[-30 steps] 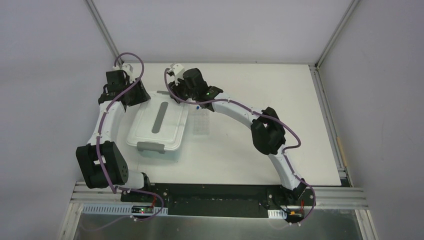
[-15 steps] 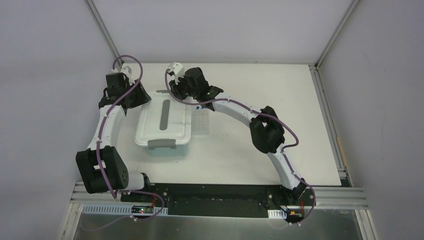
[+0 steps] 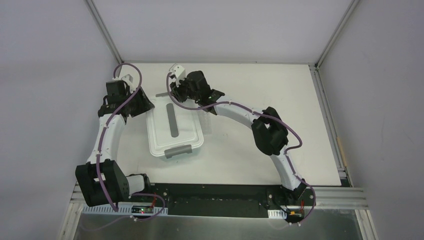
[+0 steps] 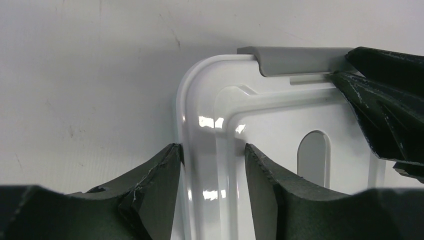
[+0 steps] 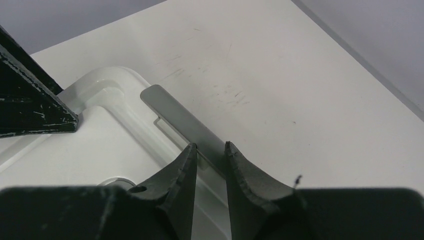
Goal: Organize the chemistry lab equipment
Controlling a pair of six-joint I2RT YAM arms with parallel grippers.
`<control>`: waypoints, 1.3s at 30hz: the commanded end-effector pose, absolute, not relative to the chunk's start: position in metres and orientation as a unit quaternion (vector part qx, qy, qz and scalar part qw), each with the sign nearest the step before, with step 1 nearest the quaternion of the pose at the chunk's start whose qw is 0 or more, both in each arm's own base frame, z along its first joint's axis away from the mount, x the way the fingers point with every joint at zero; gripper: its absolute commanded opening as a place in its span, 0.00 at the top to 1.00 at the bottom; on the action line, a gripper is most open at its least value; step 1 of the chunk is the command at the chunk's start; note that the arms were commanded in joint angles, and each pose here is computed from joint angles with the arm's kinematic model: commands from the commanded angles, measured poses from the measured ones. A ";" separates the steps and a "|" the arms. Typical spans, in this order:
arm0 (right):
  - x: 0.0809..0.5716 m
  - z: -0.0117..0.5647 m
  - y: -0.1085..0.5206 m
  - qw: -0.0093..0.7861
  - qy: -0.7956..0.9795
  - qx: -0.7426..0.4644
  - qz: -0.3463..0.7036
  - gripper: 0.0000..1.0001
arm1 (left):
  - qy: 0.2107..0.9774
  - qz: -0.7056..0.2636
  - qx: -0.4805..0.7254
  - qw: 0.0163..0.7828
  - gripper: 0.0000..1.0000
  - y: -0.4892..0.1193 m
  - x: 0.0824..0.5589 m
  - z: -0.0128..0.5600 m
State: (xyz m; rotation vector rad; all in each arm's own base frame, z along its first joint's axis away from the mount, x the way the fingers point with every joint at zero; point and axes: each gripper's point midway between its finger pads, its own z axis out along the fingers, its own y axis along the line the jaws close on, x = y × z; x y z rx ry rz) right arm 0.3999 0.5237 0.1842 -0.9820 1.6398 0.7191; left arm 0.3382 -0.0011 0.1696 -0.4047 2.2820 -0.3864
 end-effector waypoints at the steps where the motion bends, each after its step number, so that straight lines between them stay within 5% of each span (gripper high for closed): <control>1: 0.385 0.172 0.519 0.505 0.704 -0.416 0.277 0.71 | 0.905 -0.174 -0.157 0.356 0.52 -0.015 0.330 0.160; 23: 0.435 0.173 0.519 0.558 0.714 -0.354 0.230 0.66 | 0.894 -0.149 -0.159 0.391 0.62 0.004 0.392 0.167; 28: 0.423 0.194 0.519 0.556 0.705 -0.357 0.258 0.49 | 0.890 -0.137 -0.154 0.408 0.58 0.009 0.394 0.178; 33: 0.399 0.213 0.509 0.542 0.704 -0.354 0.292 0.14 | 0.881 -0.137 -0.147 0.428 0.49 0.010 0.397 0.196; 39: 0.375 0.248 0.479 0.537 0.706 -0.316 0.336 0.01 | 0.866 -0.124 -0.140 0.463 0.20 0.013 0.395 0.224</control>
